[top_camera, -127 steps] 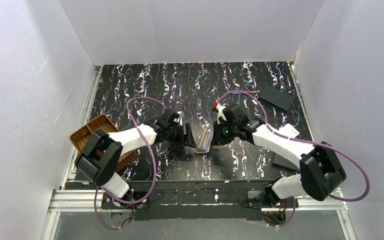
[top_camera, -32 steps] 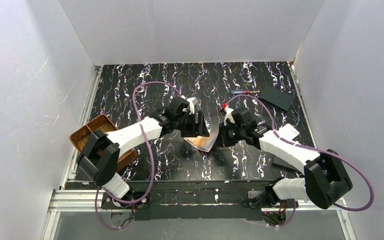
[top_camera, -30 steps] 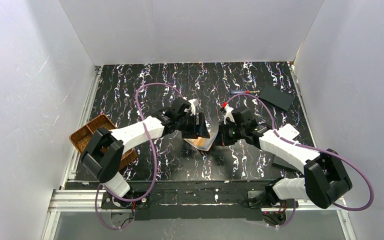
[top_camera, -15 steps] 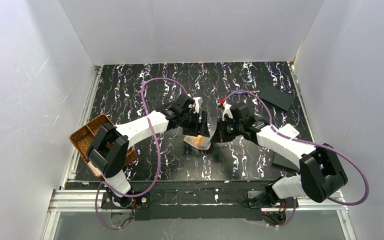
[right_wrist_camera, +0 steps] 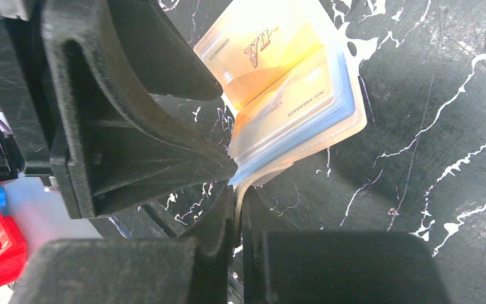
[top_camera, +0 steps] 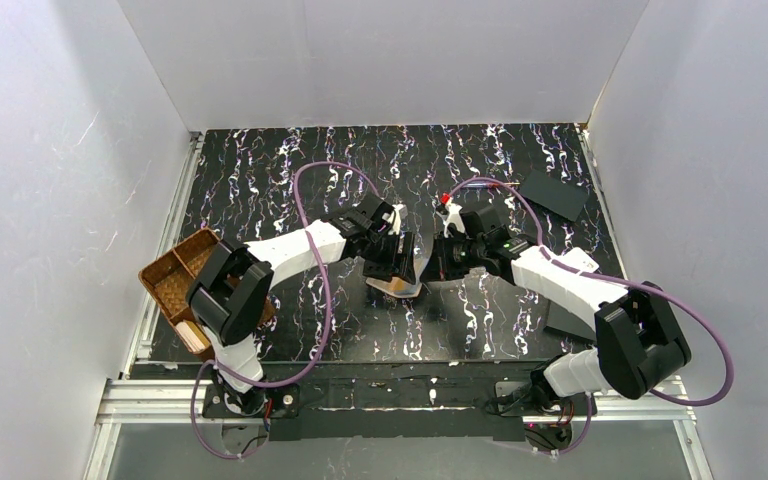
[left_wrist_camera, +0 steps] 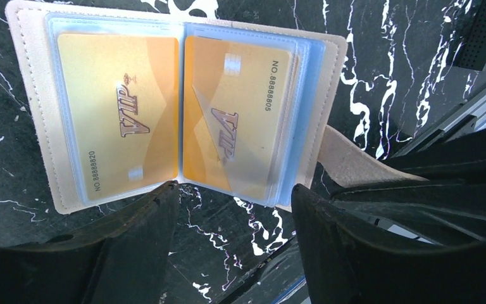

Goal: Put the credit cards into the card holder
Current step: Open the card holder at the center of the board.

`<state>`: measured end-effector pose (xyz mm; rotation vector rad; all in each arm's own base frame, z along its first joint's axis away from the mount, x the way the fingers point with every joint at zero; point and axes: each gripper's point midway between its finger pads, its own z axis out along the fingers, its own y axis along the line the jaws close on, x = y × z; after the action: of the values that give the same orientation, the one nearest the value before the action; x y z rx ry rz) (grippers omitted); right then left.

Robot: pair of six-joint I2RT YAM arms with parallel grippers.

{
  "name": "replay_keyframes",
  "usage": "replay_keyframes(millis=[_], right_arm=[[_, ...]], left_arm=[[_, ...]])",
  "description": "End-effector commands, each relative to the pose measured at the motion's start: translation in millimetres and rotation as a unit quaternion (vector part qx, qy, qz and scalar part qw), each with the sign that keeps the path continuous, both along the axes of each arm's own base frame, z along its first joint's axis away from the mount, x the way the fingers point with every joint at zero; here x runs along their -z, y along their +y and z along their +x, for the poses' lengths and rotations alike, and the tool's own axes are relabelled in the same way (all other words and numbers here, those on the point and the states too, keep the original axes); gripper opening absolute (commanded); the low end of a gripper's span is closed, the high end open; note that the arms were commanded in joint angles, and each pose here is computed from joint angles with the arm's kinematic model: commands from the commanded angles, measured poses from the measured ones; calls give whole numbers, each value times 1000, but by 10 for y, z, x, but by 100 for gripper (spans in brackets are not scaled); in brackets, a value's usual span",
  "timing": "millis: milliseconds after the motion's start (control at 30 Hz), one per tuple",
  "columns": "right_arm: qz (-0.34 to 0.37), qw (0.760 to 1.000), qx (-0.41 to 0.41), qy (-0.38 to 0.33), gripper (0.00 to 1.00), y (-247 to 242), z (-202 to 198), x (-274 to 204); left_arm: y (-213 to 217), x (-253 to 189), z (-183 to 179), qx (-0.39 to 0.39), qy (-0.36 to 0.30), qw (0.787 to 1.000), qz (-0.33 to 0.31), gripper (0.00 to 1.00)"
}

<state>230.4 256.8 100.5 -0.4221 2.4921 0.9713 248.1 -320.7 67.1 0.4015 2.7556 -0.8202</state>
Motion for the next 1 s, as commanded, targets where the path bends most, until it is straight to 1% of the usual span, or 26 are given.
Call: replay_keyframes(millis=[0, 167, 300, 400, 433, 533, 633, 767, 967], right_arm=[[24, 999, -7, -32, 1, 79, 129, -213], [26, 999, -8, -33, 1, 72, 112, -231], [28, 999, -8, -33, 1, 68, 93, -244], [30, 999, -7, -34, 1, 63, 91, -269], [30, 999, -6, -35, 1, 60, 90, -277], [26, 999, -4, -39, 1, 29, 98, -293], [19, 999, -5, -38, 1, -13, 80, -265], [1, 999, -3, -36, 1, -113, 48, -156], [-54, 998, 3, -36, 1, -347, 11, 45]], left_arm=[[-74, -41, -15, 11, 1, 1000, -8, 64], [-68, 59, -34, 9, 6, 1000, 5, 65], [-66, 93, -32, 6, 9, 1000, 9, 72], [-44, 115, -29, 2, 7, 1000, 15, 74], [0, 142, -6, -6, 3, 1000, 28, 74], [166, 229, 33, -26, -1, 997, 77, 71], [281, 289, 44, -36, -3, 994, 106, 68], [369, 244, 69, -50, -24, 992, 111, 64], [604, 193, 138, -86, -40, 989, 113, 59]])
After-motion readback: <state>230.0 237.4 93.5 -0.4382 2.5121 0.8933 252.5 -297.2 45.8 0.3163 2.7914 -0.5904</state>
